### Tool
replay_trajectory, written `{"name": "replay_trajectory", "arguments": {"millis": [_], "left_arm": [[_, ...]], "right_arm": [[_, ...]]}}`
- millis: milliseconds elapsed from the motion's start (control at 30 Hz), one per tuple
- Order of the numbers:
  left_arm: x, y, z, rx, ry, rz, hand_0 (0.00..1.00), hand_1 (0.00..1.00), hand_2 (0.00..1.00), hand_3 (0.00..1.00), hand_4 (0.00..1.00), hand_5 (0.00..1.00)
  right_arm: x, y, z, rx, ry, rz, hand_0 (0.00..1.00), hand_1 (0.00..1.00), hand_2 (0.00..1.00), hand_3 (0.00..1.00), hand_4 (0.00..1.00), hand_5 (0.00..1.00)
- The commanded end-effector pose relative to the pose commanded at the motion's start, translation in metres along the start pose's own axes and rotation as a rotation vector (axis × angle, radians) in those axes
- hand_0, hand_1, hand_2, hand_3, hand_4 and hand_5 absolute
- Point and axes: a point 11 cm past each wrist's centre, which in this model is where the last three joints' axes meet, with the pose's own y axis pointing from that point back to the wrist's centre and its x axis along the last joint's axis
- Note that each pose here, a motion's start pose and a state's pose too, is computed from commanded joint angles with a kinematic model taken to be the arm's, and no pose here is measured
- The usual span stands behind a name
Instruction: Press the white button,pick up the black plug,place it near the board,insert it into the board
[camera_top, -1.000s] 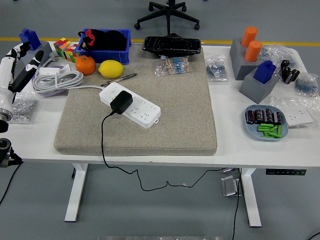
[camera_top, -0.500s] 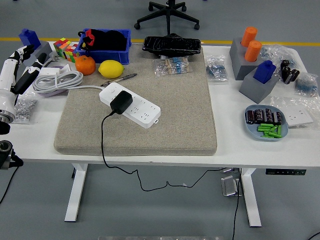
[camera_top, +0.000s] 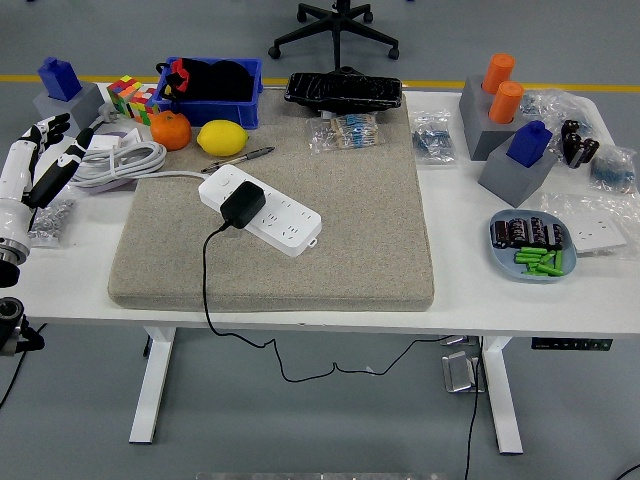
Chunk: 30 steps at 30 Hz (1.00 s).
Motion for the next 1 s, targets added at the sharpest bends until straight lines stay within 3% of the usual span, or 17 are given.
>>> {"name": "replay_trajectory", "arguments": {"millis": [1000], "left_arm": [[0.018, 0.001, 0.003, -0.002, 0.015, 0.056, 0.959, 0.887, 0.874, 0.84, 0.856, 0.81]], "right_arm": [[0.003, 0.0, 0.0, -0.002, -0.072, 0.009, 0.811, 0.706, 0.7, 0.65, 0.77, 0.444]]}}
